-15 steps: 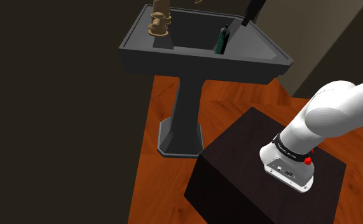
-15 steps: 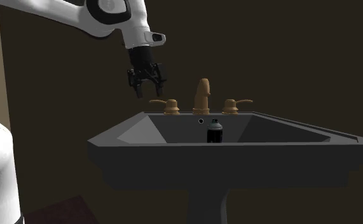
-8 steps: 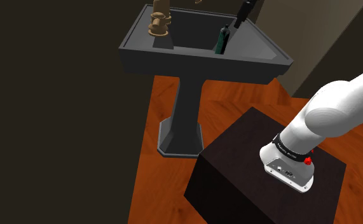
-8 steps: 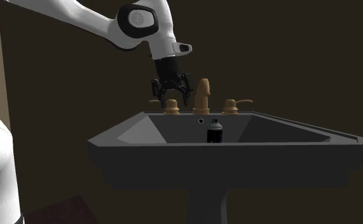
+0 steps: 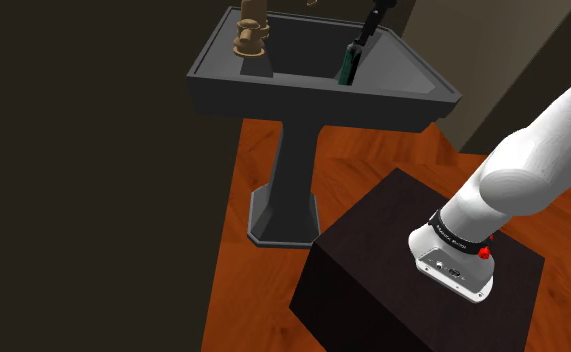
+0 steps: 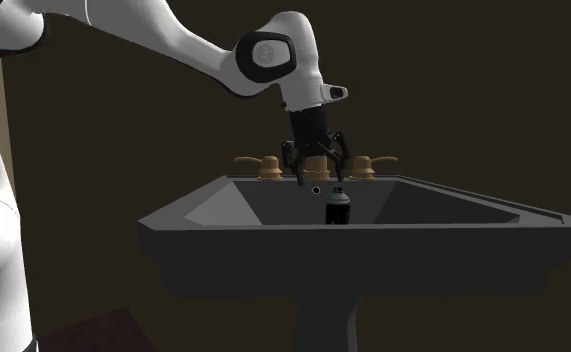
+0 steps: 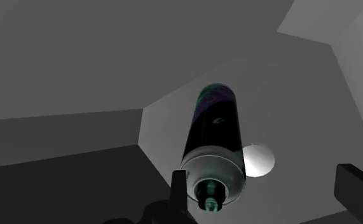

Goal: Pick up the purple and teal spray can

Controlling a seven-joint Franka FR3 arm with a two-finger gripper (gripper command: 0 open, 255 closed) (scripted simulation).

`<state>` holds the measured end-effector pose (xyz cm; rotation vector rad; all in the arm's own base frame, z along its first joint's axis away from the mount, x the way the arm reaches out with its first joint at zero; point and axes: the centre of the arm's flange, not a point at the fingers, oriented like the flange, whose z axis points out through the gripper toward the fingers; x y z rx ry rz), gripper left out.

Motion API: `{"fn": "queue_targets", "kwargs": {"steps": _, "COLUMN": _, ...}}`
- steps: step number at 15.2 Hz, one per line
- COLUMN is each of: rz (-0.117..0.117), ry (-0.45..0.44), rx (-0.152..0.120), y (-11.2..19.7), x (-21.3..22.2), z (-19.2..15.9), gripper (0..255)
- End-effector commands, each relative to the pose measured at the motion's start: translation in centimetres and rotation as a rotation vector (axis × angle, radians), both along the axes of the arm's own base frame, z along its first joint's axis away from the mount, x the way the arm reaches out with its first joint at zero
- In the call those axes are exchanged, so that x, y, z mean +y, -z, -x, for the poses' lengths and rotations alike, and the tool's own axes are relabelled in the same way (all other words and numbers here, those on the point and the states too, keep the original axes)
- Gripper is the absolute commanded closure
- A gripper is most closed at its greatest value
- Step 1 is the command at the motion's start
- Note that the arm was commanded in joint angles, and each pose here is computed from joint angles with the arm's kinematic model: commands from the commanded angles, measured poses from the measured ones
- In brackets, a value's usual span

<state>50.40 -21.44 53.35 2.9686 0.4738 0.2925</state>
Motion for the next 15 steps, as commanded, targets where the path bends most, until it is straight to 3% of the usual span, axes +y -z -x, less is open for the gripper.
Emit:
{"fn": "queue_targets", "kwargs": {"steps": 1, "rz": 0.011, "ry": -0.014, "rx": -0.001, "y": 1.0, "x": -1.6, "z": -1.9, "gripper": 0}}
{"fn": "queue_targets", "kwargs": {"steps": 11, "rz": 0.015, "ry": -0.018, "rx": -0.001, "y": 5.3, "x": -2.2, "z": -2.6, "gripper": 0}}
{"fn": "queue_targets", "kwargs": {"steps": 12, "rz": 0.015, "ry": -0.018, "rx": -0.001, "y": 5.4, "x": -2.3, "z": -2.6, "gripper": 255}}
{"fn": "queue_targets", "kwargs": {"steps": 15, "rz": 0.015, "ry": -0.018, "rx": -0.001, "y": 5.4, "x": -2.3, "z": -2.6, "gripper": 255}}
